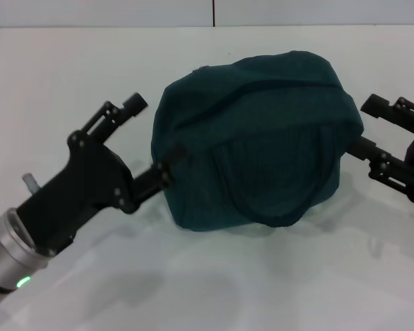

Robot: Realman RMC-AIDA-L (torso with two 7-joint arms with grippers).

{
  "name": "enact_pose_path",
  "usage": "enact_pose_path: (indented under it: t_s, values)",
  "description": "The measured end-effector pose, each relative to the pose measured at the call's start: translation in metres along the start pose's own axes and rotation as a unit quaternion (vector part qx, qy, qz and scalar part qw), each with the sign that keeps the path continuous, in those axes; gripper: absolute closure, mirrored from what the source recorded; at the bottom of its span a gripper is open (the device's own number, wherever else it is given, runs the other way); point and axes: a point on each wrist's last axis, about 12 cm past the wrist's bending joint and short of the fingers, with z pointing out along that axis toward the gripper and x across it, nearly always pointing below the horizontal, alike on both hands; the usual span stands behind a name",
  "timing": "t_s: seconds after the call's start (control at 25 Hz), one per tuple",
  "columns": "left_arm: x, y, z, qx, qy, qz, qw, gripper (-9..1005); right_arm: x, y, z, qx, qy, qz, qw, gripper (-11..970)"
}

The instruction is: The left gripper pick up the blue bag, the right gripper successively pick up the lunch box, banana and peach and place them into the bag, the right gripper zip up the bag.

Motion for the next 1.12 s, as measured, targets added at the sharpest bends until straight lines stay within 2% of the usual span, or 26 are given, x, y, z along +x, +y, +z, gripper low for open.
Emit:
enact_pose_path:
  t_s: [0.2,0.96,1.12]
  values:
    - [0.002,-0.006,0.0,0.017,0.002,0.013,1.0,187,0.001,0.002,0.007,-0.014,-0.009,-0.002,1.0,326]
    - [0.001,-0.005,0.002,0.022,0.003,0.013,1.0,191,0.003,0.007,0.004,-0.014,-0.022,-0.008,1.0,326]
    - [0.002,-0.007,0.002,0.03,0.007,0.01,0.999,192,0.004,0.012,0.003,-0.023,-0.032,-0.019,0.999,327]
